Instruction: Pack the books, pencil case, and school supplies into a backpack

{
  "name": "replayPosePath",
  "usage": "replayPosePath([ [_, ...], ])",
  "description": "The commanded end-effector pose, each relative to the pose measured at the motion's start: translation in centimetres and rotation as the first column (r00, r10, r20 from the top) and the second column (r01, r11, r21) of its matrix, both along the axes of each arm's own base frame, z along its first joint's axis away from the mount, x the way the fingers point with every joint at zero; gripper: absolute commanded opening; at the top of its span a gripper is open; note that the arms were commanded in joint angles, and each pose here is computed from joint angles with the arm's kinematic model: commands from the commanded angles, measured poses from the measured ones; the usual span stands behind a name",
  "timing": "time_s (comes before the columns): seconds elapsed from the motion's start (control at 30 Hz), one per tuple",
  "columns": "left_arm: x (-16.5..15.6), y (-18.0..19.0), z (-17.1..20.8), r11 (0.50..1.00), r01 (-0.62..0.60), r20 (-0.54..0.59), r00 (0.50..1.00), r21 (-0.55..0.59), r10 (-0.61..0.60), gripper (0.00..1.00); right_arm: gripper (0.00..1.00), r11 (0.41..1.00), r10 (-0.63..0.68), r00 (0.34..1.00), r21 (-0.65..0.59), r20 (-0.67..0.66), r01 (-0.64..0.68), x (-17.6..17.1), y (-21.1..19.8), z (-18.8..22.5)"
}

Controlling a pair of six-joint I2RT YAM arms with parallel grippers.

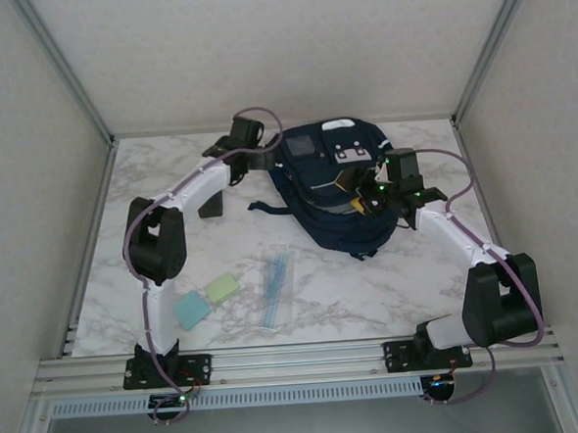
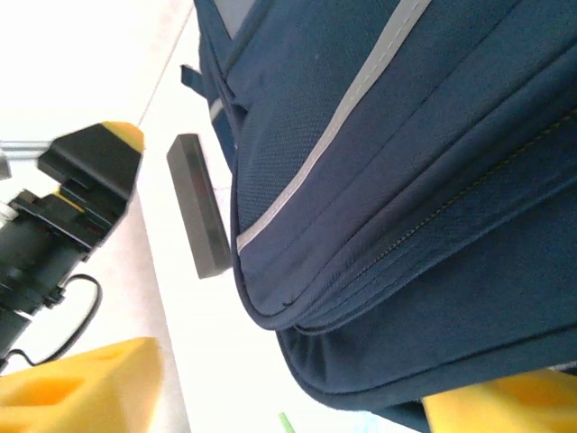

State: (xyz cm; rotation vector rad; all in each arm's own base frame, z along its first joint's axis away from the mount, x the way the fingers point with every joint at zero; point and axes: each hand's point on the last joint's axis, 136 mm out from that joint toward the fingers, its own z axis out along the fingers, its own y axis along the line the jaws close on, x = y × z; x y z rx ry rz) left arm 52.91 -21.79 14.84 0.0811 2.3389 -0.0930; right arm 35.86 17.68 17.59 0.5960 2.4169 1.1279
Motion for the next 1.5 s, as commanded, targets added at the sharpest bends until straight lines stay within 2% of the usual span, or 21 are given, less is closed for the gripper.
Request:
replayPosePath([
  [0.0, -0.2, 2.8, 1.6, 0.997, -0.063, -0.030, 0.997, 0.053, 0.065, 1.00, 0.91, 0.995, 0.058, 0.998, -0.077, 0.006, -0.057, -1.1, -0.3, 0.3],
  [0.07, 0.5, 5.2, 0.9, 0.990, -0.116, -0.066, 0.990, 0.076, 0.121, 1.00, 0.99, 0.990, 0.055, 0.998, -0.134, 0.010, -0.053, -1.3, -1.1, 0.1],
  [0.23, 1.8, 9.9, -2.9, 0.979, -0.191, -0.233, 0.951, 0.074, 0.203, 1.00, 0.99, 0.961, 0.070, 0.997, -0.266, -0.018, -0.072, -1.6, -2.6, -0.8],
  [0.4, 2.2, 12.7, -6.1, 0.968, -0.250, -0.355, 0.903, 0.026, 0.242, 1.00, 0.99, 0.942, 0.071, 0.997, -0.325, -0.043, -0.081, -1.7, -3.3, -1.5],
  [0.7, 1.8, 11.4, -10.0, 0.976, -0.200, -0.468, 0.873, -0.088, 0.137, 1.00, 0.99, 0.929, 0.019, 0.998, -0.367, -0.068, -0.043, -1.7, -4.4, -2.5],
  [0.97, 1.1, 11.2, -12.6, 0.979, -0.189, -0.523, 0.844, -0.081, 0.120, 1.00, 0.99, 0.930, -0.006, 0.998, -0.368, -0.067, -0.019, -2.2, -4.8, -2.7],
  [1.07, 0.8, 11.4, -13.3, 0.978, -0.198, -0.537, 0.833, -0.065, 0.133, 0.91, 0.99, 0.930, -0.009, 0.998, -0.368, -0.054, -0.012, -2.3, -4.9, -2.3],
  [1.13, 0.9, 11.6, -13.3, 0.978, -0.202, -0.536, 0.832, -0.057, 0.141, 0.74, 0.99, 0.931, -0.007, 0.999, -0.366, -0.041, -0.009, -2.4, -4.9, -1.9],
  [1.2, 0.9, 11.9, -13.1, 0.977, -0.209, -0.530, 0.834, -0.044, 0.154, 0.65, 0.99, 0.935, 0.010, 0.999, -0.353, -0.031, -0.020, -2.5, -4.6, -1.5],
  [1.33, 1.3, 12.2, -11.3, 0.968, -0.248, -0.498, 0.846, -0.050, 0.191, 0.58, 0.98, 0.953, 0.079, 0.996, -0.296, 0.029, -0.067, -2.4, -2.9, 0.2],
  [1.47, 1.5, 10.1, -7.6, 0.931, -0.300, -0.476, 0.862, -0.207, 0.172, 0.56, 0.97, 0.942, 0.210, 0.967, -0.294, 0.145, -0.160, -1.9, 1.1, 2.4],
])
